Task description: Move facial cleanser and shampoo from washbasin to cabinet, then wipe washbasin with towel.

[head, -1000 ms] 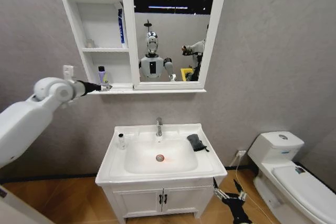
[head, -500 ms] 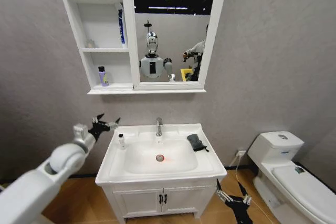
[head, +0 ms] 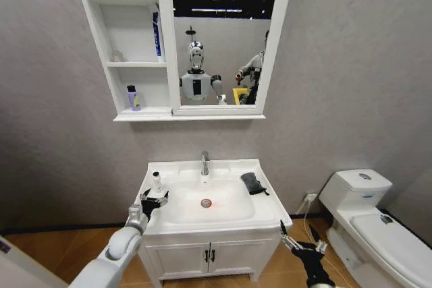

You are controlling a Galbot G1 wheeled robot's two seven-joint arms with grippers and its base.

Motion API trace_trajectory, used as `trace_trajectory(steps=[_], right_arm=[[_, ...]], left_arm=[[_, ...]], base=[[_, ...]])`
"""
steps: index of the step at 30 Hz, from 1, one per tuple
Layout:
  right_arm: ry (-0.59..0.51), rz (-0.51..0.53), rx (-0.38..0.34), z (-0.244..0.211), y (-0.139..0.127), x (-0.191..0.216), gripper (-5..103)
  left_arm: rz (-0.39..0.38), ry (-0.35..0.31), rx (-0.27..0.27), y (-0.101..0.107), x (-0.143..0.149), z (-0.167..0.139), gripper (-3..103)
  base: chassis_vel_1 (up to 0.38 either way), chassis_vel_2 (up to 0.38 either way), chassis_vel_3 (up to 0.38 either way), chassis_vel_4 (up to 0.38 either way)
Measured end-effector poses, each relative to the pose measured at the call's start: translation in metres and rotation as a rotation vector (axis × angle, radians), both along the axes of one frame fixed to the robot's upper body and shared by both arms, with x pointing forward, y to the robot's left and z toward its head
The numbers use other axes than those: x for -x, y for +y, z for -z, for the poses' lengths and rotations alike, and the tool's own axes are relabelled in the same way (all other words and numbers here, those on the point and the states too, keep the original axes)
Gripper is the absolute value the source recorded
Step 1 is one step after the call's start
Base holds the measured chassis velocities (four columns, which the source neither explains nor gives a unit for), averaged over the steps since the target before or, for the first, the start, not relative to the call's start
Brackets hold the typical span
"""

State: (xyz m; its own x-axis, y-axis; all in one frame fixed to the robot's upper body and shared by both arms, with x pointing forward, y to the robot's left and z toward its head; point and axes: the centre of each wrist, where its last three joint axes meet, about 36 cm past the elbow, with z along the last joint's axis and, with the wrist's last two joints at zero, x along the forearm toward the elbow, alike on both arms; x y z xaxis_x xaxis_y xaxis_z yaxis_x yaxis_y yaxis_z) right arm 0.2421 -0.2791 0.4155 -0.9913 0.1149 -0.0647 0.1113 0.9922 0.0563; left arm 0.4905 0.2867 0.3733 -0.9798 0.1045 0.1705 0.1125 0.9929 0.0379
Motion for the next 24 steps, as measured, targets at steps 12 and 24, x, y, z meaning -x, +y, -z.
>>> trace_trajectory(steps=[12, 24], right_arm=[[-0.005, -0.03, 0.014, -0.013, 0.005, 0.001, 100], [0.004, -0.022, 0.022, -0.007, 0.001, 0.001, 100]], left_arm=[[-0.055, -0.043, 0.008, -0.006, -0.05, 0.013, 99], [-0.143, -0.07, 0.001, -0.008, -0.09, 0.009, 78]], base=[[0.0, 0.0, 0.0, 0.0], [0.0, 0.0, 0.0, 0.0]])
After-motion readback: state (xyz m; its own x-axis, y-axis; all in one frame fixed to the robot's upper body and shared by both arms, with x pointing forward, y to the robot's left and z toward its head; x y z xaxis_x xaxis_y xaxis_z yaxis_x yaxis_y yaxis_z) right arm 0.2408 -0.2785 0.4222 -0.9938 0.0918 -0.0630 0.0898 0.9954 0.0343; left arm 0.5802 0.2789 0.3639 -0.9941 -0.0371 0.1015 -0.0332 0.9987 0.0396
